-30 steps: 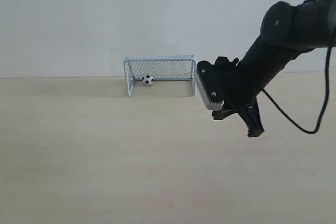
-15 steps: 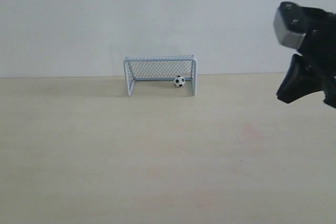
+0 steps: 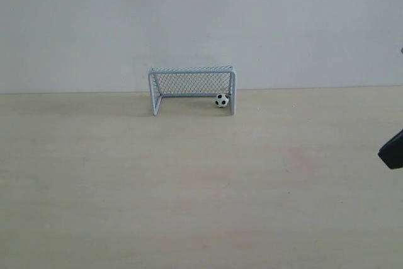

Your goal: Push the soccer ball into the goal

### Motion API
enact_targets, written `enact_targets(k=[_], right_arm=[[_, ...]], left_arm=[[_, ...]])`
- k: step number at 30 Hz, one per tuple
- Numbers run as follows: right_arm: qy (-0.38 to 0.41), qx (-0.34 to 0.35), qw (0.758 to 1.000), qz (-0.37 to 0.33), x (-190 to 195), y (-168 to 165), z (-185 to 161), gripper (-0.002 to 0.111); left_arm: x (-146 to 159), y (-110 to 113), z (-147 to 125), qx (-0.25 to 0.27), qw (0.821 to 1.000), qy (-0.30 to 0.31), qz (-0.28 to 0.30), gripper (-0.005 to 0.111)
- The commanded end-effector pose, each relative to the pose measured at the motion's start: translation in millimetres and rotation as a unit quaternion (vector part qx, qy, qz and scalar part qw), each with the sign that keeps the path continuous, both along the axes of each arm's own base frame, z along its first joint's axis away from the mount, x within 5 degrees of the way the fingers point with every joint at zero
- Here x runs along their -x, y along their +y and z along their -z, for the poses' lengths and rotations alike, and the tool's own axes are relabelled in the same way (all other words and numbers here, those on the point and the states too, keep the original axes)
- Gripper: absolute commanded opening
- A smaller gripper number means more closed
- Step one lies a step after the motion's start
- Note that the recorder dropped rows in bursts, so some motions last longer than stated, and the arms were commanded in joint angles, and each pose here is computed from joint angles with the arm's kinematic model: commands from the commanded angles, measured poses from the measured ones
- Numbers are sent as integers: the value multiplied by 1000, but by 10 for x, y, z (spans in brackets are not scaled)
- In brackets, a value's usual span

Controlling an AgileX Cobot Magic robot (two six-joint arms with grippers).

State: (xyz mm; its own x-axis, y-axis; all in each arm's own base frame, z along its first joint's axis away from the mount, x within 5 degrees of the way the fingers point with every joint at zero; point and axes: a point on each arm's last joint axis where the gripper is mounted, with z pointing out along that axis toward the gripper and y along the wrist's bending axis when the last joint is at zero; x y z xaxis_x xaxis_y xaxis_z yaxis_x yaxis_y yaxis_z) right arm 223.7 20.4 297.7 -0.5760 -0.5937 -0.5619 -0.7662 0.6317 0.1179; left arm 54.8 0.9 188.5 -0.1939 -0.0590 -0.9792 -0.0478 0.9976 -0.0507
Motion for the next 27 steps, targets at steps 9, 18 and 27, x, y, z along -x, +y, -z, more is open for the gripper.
enact_targets(k=[9,18,27], right_arm=[[10,-12,1000,-9,99,22,-37,0],[-79,-86,985,125,96,56,-289,0],[-273,-197,865,373,585,-109,-206,0]], left_arm=[[1,2,13,3,1000,1,-2,4],[1,2,13,3,1000,1,-2,4],[1,2,13,3,1000,1,-2,4]])
